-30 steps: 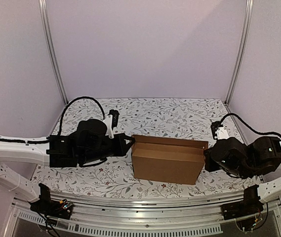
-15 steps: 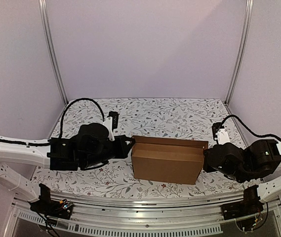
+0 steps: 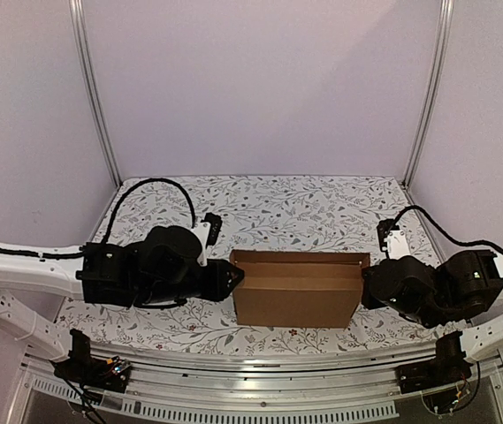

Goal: Fold the paper box

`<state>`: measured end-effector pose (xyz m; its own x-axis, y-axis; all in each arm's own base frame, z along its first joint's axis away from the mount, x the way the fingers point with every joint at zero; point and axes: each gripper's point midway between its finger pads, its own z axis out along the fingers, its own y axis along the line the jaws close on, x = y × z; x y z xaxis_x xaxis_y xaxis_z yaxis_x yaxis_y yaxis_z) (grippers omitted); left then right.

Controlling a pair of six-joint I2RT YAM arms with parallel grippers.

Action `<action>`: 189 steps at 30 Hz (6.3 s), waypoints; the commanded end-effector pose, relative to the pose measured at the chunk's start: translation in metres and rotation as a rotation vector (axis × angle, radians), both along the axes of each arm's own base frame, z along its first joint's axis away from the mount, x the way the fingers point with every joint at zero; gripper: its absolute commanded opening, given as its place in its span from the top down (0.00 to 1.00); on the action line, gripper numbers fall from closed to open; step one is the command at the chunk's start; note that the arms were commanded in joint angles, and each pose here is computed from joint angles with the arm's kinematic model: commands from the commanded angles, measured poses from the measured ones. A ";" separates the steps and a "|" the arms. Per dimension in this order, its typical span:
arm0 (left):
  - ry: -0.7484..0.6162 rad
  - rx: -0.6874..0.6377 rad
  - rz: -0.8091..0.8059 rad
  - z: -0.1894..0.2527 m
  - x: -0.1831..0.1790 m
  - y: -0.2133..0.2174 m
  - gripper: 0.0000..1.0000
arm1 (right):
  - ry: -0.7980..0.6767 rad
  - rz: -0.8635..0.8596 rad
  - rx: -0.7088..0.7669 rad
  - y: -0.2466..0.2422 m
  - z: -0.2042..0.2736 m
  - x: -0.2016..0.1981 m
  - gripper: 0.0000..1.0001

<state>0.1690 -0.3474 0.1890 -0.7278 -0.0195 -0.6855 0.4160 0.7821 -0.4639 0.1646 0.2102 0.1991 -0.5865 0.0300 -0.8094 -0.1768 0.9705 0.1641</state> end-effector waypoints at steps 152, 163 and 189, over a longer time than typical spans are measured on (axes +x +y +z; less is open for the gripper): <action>0.150 0.406 -0.042 -0.098 -0.058 0.065 1.00 | 0.256 0.173 -0.128 0.031 -0.079 -0.045 1.00; 0.156 0.469 -0.038 -0.111 -0.069 0.079 1.00 | 0.270 0.174 -0.123 0.033 -0.080 -0.046 1.00; 0.212 0.545 -0.038 -0.150 -0.097 0.099 1.00 | 0.335 0.161 -0.120 0.030 -0.104 -0.055 0.99</action>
<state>0.1533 -0.3035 0.1820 -0.6119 -0.1473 -0.7771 0.2636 0.8883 -0.3760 0.1593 0.2504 0.1848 -0.5984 0.0839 -0.7968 -0.2009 0.9470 0.2505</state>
